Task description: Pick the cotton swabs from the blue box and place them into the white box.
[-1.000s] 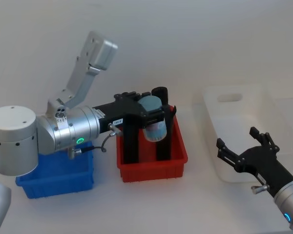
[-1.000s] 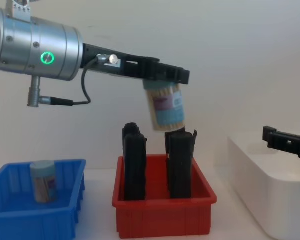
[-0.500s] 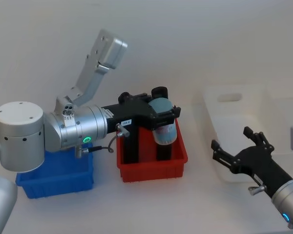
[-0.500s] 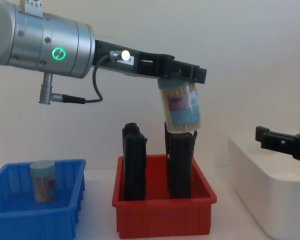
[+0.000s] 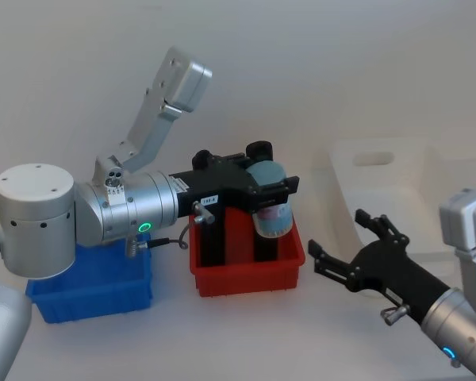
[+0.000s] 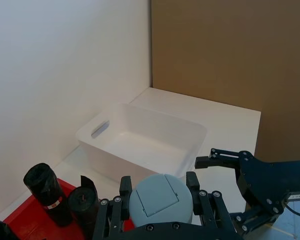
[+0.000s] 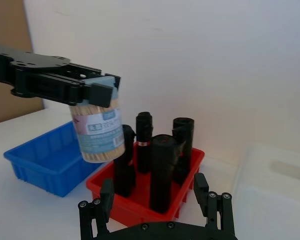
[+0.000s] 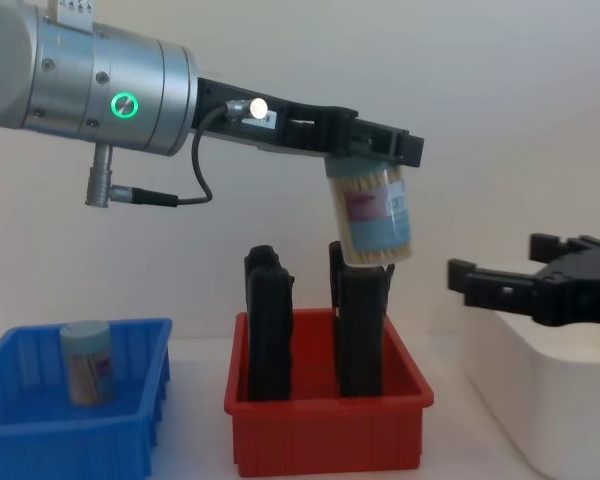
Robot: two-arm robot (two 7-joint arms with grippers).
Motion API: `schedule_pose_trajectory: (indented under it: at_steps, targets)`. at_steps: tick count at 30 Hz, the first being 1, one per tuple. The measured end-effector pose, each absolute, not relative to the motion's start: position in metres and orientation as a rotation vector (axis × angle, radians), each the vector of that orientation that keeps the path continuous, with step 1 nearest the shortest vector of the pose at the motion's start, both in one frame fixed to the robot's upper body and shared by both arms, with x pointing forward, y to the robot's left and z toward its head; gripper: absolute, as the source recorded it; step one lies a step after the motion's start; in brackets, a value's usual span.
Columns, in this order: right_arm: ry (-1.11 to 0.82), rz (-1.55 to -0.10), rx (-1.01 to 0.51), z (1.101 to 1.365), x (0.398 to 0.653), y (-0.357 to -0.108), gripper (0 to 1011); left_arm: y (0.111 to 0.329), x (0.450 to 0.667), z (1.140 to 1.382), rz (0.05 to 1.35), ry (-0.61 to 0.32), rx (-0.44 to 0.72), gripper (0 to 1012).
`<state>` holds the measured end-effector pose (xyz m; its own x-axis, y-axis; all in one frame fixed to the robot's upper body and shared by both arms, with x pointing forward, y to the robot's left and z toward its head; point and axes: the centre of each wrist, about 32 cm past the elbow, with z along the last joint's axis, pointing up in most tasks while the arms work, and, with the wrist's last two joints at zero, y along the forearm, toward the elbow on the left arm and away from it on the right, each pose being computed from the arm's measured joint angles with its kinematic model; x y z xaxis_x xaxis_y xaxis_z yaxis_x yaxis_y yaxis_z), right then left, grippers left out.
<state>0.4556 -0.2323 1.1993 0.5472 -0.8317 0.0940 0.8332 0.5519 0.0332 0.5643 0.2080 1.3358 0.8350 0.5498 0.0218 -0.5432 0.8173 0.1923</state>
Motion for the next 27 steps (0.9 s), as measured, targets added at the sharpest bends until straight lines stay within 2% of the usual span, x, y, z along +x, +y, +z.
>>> schedule_pose_trajectory:
  at_steps: [14, 27]
  targets:
    - [-0.120, -0.794, -0.049, 1.213, 0.472, -0.212, 1002, 0.207, 0.565, 1.336, 0.577, 0.037, 0.195, 671]
    - [-0.135, -0.712, -0.079, 1.224, 0.491, -0.197, 1002, 0.207, 0.565, 1.336, 0.575, 0.037, 0.195, 671]
